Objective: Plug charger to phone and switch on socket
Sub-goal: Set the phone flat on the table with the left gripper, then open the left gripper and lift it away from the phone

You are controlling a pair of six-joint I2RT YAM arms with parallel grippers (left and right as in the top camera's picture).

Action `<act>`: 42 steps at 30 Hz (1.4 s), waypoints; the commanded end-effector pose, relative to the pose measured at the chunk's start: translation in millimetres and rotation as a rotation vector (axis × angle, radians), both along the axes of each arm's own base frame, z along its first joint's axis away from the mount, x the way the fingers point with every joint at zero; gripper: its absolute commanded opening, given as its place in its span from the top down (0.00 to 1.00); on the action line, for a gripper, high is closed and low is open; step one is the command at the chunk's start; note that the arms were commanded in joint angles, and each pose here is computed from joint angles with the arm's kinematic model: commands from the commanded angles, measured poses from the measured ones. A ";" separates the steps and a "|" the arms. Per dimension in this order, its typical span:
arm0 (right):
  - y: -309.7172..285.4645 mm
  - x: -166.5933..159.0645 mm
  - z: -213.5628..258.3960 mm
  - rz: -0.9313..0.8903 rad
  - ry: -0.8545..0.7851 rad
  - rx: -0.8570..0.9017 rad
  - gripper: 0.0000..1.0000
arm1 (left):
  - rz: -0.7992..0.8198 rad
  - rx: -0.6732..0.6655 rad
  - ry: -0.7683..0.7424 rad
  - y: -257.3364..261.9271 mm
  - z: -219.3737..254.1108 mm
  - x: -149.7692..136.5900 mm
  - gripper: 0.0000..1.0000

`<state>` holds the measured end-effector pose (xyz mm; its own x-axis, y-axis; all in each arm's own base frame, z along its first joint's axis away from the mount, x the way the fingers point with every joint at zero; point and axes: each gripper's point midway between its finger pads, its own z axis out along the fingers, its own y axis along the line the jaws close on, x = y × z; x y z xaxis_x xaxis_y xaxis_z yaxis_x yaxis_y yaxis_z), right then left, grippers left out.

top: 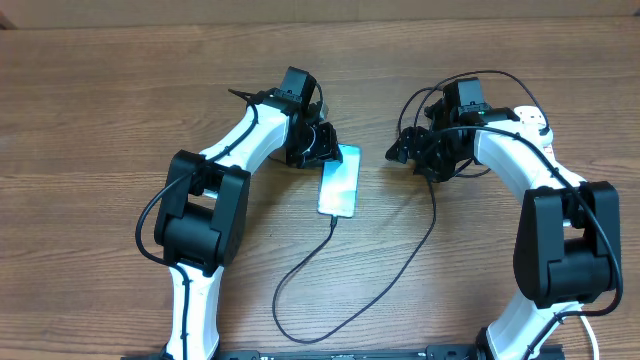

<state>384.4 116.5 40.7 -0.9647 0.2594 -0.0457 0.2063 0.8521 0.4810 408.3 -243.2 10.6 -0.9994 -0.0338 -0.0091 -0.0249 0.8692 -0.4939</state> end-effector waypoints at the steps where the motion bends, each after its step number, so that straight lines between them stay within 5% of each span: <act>1: -0.2 2.4 5.6 0.004 -0.022 -0.008 0.28 | -0.018 0.042 0.018 4.2 -10.4 -8.7 0.55; 6: -0.2 2.4 5.6 0.004 -0.022 -0.008 0.28 | -0.018 0.044 0.021 4.6 -11.2 -9.6 0.52; 9: -0.3 2.2 5.5 0.004 -0.021 -0.008 0.28 | -0.018 0.043 0.021 4.6 -11.3 -9.7 0.14; 11: -0.3 1.6 5.4 0.004 -0.018 -0.009 0.28 | -0.019 0.044 0.020 4.7 -11.2 -9.5 0.01; 18: -0.5 1.2 5.2 0.004 -0.016 -0.010 0.28 | -0.042 0.046 -0.052 14.7 13.2 3.4 0.00; 25: 0.0 5.0 6.3 0.003 -0.034 -0.007 0.23 | -0.003 0.232 -0.247 55.2 100.1 11.0 0.00; 28: 0.0 5.2 6.3 0.003 -0.034 -0.007 0.18 | 0.003 0.290 -0.328 73.3 143.4 0.5 0.00; 29: 0.0 5.2 6.3 0.003 -0.034 -0.007 0.00 | 0.003 0.309 -0.350 79.4 156.3 -4.6 0.01; 35: 0.1 4.9 6.3 0.003 -0.033 -0.007 0.00 | 0.034 0.401 -0.440 117.6 225.0 -49.8 0.01; 42: -0.3 1.4 5.3 0.003 -0.017 -0.009 0.00 | 0.035 0.396 -0.446 120.5 233.6 -59.0 0.01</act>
<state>383.8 116.5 40.6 -0.9653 0.2575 -0.0443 0.2054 0.8528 0.4801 349.7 -128.6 243.7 -0.8951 0.0071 -0.4458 0.0753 0.9879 -0.1353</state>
